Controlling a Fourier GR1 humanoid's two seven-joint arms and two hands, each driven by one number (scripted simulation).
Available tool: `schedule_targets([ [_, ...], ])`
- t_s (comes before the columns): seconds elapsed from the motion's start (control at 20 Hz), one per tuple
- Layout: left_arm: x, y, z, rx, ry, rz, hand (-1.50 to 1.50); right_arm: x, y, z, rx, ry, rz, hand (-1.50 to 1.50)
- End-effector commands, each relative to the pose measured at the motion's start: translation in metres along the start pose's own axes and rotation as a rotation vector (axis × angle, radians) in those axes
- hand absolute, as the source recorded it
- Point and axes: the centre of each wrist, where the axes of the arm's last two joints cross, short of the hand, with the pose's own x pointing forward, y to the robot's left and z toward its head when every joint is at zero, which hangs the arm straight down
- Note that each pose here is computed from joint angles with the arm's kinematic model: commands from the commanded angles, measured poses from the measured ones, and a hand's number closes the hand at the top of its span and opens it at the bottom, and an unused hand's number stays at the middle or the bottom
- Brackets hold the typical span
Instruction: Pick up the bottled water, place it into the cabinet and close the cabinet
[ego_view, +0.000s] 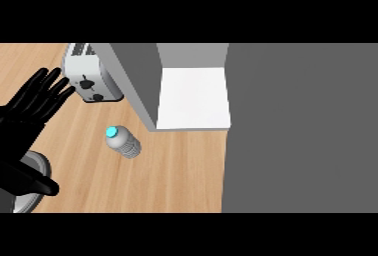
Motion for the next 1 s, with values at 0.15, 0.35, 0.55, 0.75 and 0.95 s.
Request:
schedule_targets([
  [0.15,-0.046,0.014,-0.011,0.023,0.085,0.019,-1.5,0.032,0.015,0.016,-0.007,-0.052,0.019,-1.5],
  [0.35,-0.055,0.035,0.007,0.035,0.144,0.003,-1.5,0.041,0.016,0.025,-0.013,-0.066,0.025,-1.5],
  [0.55,-0.098,0.034,-0.001,0.0,0.219,0.053,-1.5,0.043,0.021,0.029,0.003,-0.07,0.017,-1.5],
  [0.75,-0.136,0.026,0.003,0.018,0.275,0.104,-1.5,0.043,0.021,0.035,0.009,-0.036,0.044,-1.5],
  [0.95,-0.168,0.024,0.003,0.048,0.291,0.118,-1.5,0.03,0.023,0.04,0.031,-0.033,0.025,-1.5],
])
